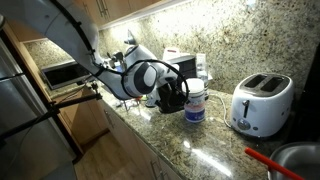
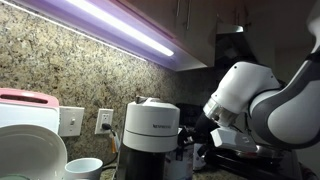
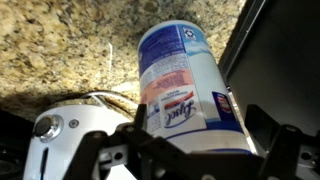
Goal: Slide the tin forward
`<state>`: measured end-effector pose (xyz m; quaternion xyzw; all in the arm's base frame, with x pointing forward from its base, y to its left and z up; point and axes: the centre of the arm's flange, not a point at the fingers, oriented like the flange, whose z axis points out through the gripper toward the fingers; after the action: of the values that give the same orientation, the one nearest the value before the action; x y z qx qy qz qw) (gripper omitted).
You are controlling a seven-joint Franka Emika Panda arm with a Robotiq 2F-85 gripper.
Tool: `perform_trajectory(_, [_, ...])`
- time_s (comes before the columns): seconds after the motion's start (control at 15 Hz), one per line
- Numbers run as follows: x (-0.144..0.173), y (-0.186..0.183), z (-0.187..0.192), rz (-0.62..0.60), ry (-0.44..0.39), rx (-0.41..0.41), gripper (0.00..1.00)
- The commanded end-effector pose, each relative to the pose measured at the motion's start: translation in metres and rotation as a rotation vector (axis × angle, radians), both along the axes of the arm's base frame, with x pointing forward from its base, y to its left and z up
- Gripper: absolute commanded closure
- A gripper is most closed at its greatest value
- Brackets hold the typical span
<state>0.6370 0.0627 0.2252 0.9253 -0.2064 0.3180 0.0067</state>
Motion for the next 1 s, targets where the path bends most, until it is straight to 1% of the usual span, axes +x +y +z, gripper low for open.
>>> perform_trajectory(0.0, [0.024, 0.017, -0.002, 0.060, -0.070, 0.008, 0.00])
perform_trajectory(0.27, [0.041, 0.029, -0.017, 0.094, -0.085, -0.024, 0.00])
perform_trajectory(0.53, [0.054, 0.023, -0.034, 0.079, -0.088, -0.080, 0.00])
perform_trajectory(0.67, [0.060, 0.019, -0.041, 0.045, -0.105, -0.133, 0.00])
perform_trajectory(0.73, [0.062, 0.015, -0.042, 0.037, -0.114, -0.146, 0.00])
perform_trajectory(0.8, [0.066, 0.009, -0.043, -0.002, -0.130, -0.164, 0.00])
perform_trajectory(0.87, [0.067, 0.005, -0.043, -0.021, -0.144, -0.177, 0.00])
perform_trajectory(0.93, [0.069, 0.001, -0.041, -0.035, -0.150, -0.167, 0.00])
